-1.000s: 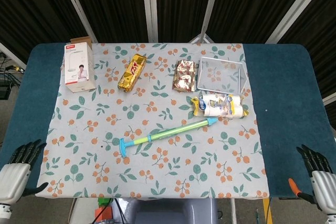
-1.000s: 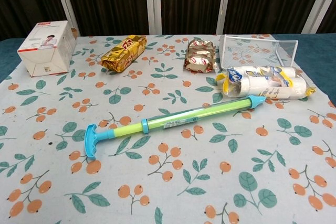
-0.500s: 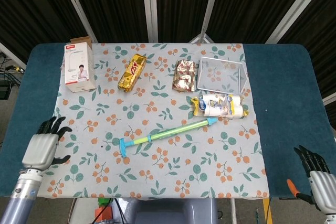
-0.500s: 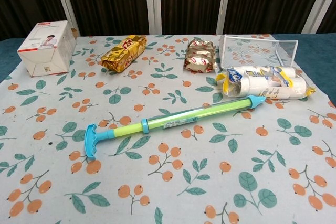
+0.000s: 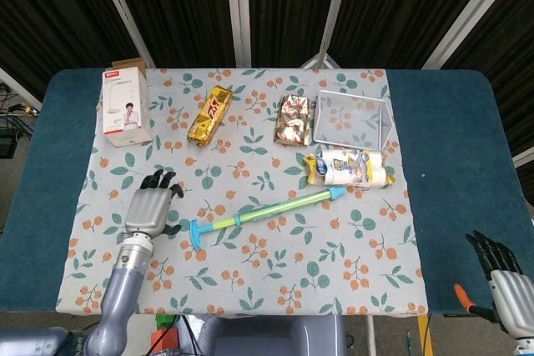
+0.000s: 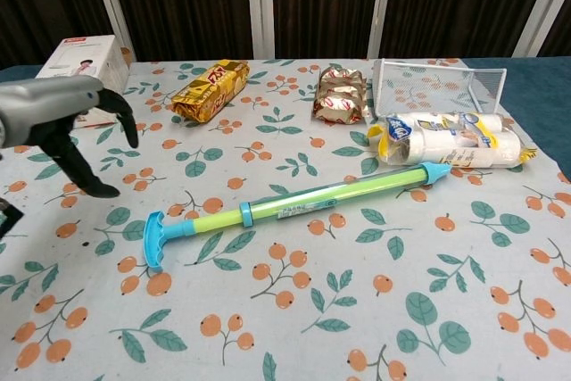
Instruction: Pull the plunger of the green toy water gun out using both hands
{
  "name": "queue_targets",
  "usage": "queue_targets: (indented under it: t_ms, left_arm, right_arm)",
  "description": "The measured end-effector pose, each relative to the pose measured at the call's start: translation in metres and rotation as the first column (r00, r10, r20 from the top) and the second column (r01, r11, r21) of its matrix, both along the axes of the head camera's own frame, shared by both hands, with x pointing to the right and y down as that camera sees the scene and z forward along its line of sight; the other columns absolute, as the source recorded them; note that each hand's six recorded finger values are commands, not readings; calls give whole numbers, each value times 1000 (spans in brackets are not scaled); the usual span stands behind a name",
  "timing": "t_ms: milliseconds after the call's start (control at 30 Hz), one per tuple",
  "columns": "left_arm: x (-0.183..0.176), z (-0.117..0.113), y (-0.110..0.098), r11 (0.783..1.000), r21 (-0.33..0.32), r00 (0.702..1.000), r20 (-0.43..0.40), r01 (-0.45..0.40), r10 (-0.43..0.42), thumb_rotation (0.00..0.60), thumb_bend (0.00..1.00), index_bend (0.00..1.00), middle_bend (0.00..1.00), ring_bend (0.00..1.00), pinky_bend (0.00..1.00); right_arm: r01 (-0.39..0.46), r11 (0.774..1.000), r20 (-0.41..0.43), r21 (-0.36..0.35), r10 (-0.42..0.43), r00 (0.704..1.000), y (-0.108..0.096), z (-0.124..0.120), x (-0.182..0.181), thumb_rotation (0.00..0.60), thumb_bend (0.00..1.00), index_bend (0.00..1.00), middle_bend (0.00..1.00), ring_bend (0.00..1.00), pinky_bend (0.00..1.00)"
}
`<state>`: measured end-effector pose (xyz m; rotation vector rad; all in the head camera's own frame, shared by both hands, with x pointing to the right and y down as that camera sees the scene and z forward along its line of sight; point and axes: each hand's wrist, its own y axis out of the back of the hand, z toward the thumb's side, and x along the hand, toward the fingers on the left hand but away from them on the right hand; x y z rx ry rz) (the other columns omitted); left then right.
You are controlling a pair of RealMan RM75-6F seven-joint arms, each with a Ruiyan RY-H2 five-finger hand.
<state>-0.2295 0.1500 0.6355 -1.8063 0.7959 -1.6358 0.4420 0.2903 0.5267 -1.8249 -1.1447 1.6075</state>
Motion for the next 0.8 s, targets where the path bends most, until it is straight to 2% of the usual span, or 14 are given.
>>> queue_targets:
  t_ms: [267, 500, 800]
  left_arm:
    - [38, 18, 11, 1000, -19, 1000, 4, -15, 15, 600, 308, 414, 110, 0, 112]
    - [54, 34, 21, 999, -38, 1000, 24, -6, 6, 600, 334, 418, 110, 0, 112]
    - [64, 45, 36, 997, -61, 998, 41, -38, 41, 600, 335, 421, 109, 0, 112]
  right_arm:
    - [-4, 1000, 9, 1, 4, 1000, 0, 0, -1, 600, 387, 0, 0, 0, 0]
    - [-6, 1000, 16, 0, 6, 1000, -1, 1, -2, 600, 387, 0, 0, 0, 0]
    - [1, 1000, 13, 4, -1, 1000, -1, 0, -2, 600, 387, 0, 0, 0, 0]
